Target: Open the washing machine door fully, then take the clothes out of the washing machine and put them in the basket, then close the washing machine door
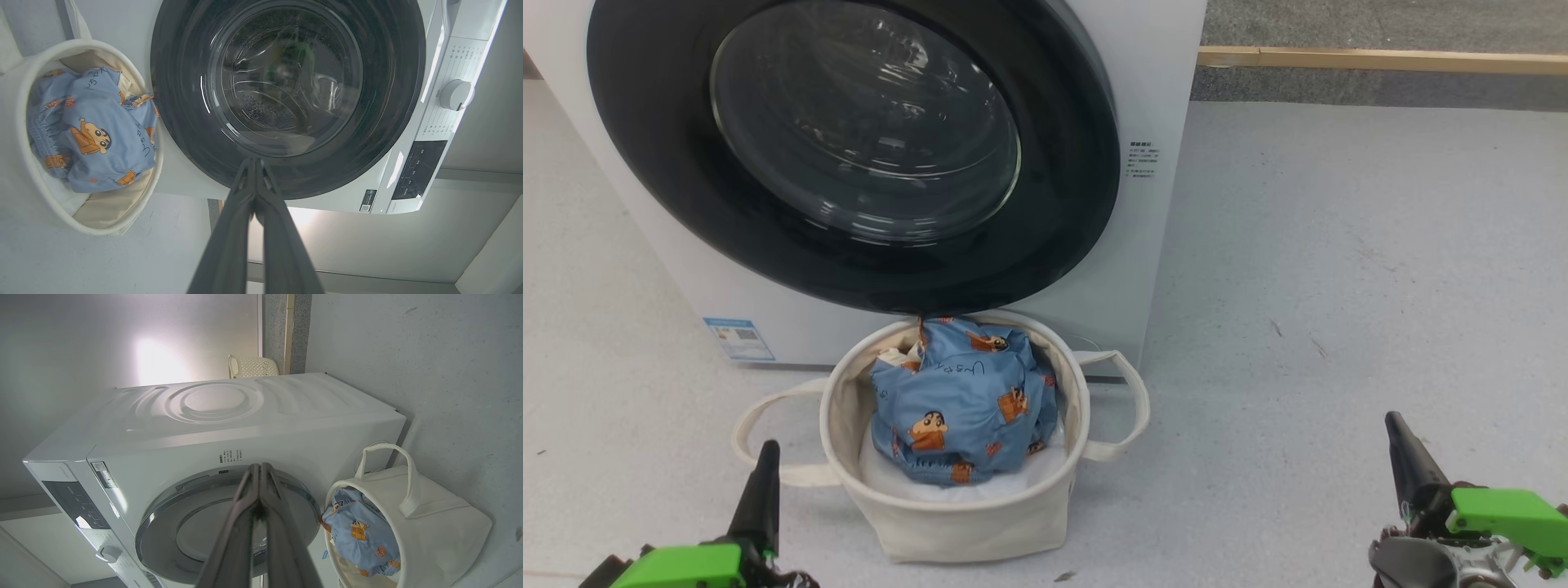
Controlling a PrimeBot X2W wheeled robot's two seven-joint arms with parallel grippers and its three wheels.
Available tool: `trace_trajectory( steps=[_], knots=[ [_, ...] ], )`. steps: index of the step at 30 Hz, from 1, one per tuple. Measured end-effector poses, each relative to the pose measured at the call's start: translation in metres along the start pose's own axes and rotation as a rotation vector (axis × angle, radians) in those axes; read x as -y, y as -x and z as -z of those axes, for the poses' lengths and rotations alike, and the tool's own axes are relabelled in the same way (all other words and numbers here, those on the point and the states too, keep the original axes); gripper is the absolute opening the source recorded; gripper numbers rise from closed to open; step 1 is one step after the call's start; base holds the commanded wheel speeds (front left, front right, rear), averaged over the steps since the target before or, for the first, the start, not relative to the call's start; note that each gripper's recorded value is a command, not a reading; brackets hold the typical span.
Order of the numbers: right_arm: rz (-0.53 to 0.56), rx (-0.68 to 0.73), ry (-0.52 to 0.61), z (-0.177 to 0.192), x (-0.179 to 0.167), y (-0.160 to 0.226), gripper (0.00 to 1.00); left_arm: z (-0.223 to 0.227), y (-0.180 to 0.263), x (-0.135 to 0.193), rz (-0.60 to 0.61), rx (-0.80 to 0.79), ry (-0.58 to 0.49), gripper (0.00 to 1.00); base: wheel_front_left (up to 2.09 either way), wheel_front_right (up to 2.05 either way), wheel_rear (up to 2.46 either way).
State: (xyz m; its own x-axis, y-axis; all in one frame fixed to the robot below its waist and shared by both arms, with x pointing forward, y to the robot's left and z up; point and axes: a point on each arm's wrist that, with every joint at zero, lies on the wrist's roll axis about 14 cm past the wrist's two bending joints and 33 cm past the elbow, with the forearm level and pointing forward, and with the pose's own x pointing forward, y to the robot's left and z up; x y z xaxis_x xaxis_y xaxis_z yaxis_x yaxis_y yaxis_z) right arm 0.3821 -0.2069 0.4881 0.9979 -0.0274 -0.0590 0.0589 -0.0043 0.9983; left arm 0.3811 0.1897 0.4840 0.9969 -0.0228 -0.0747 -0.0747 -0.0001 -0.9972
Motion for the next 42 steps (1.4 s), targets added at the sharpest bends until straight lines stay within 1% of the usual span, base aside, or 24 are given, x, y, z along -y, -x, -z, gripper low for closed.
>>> trace_trajectory(
  steps=[42],
  knots=[
    [-0.002, 0.001, 0.000, -0.0005, -0.0005, 0.0000, 0.00, 0.0002, 0.0005, -0.0009, -0.002, 0.000, 0.001, 0.00, 0.00, 0.00, 0.00]
  ],
)
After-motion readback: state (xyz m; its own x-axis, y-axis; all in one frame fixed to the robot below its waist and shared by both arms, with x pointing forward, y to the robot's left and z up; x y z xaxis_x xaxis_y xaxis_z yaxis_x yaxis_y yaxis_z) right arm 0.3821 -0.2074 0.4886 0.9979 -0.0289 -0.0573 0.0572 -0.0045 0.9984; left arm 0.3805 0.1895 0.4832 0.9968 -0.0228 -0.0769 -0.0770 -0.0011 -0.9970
